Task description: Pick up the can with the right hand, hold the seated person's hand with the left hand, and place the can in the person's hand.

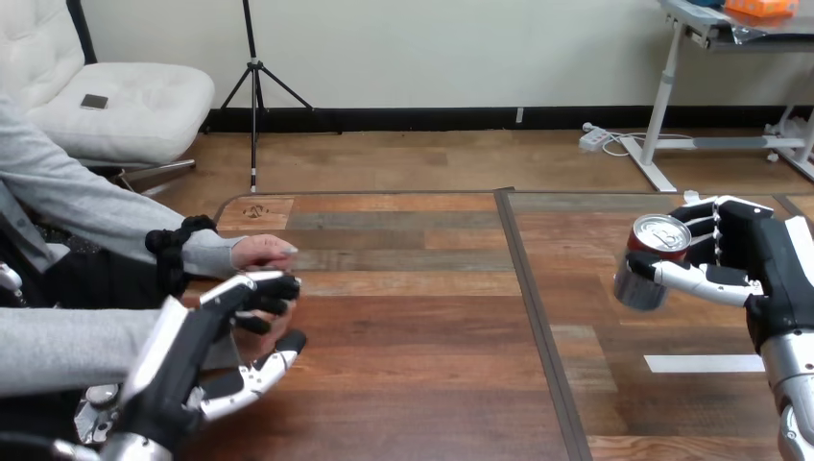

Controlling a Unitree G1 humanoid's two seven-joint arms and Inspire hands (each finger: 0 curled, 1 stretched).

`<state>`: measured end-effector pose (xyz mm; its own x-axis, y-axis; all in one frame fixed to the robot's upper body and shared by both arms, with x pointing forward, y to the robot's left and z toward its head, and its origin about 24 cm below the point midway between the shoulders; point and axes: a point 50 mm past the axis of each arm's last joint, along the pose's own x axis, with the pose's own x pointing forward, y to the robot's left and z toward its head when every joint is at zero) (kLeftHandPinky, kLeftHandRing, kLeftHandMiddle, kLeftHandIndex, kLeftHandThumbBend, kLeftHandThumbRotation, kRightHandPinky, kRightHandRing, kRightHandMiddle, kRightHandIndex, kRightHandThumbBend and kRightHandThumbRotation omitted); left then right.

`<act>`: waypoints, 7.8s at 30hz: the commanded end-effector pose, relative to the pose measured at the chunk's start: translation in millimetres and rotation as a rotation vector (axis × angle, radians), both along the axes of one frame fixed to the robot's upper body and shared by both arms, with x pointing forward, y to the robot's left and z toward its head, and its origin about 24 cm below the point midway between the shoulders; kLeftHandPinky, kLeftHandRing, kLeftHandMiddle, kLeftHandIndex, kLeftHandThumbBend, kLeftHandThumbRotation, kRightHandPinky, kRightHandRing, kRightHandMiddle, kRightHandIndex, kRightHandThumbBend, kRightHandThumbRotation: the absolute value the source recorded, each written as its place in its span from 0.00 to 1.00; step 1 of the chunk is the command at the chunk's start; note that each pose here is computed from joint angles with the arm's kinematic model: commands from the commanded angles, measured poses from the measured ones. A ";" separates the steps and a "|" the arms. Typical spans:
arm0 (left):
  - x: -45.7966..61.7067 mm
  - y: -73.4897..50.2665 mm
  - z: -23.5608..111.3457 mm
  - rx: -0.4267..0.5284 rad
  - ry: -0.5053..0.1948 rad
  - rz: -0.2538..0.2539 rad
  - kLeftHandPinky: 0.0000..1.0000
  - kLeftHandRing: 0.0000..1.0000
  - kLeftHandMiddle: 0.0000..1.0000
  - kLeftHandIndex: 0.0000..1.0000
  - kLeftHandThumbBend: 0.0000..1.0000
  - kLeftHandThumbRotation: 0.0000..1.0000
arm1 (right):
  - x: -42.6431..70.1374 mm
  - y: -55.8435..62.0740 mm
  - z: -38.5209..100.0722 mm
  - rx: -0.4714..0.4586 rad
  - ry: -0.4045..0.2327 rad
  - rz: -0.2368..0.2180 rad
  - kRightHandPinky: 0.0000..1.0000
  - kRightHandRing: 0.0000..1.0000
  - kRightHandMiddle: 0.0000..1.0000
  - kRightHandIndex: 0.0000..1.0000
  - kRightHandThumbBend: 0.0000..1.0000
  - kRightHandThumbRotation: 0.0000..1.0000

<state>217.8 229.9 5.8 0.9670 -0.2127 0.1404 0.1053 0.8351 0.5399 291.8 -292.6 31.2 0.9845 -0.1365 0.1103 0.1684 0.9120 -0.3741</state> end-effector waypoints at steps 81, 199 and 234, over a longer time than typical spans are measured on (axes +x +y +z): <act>85.8 26.8 90.5 0.868 -0.045 -0.104 0.70 0.77 0.80 0.78 1.00 0.35 | 11.5 4.2 27.7 -0.041 -0.118 0.047 0.34 0.37 0.42 0.44 0.74 0.00; 97.4 60.0 63.4 0.847 0.271 -0.036 0.54 0.62 0.67 0.69 0.83 0.00 | 9.7 2.4 24.6 0.008 -0.114 0.036 0.34 0.36 0.43 0.44 0.73 0.00; 98.2 54.9 62.6 0.794 0.131 -0.032 0.35 0.39 0.45 0.46 0.56 0.00 | 8.0 1.7 20.6 0.007 -0.096 0.025 0.35 0.37 0.43 0.44 0.73 0.00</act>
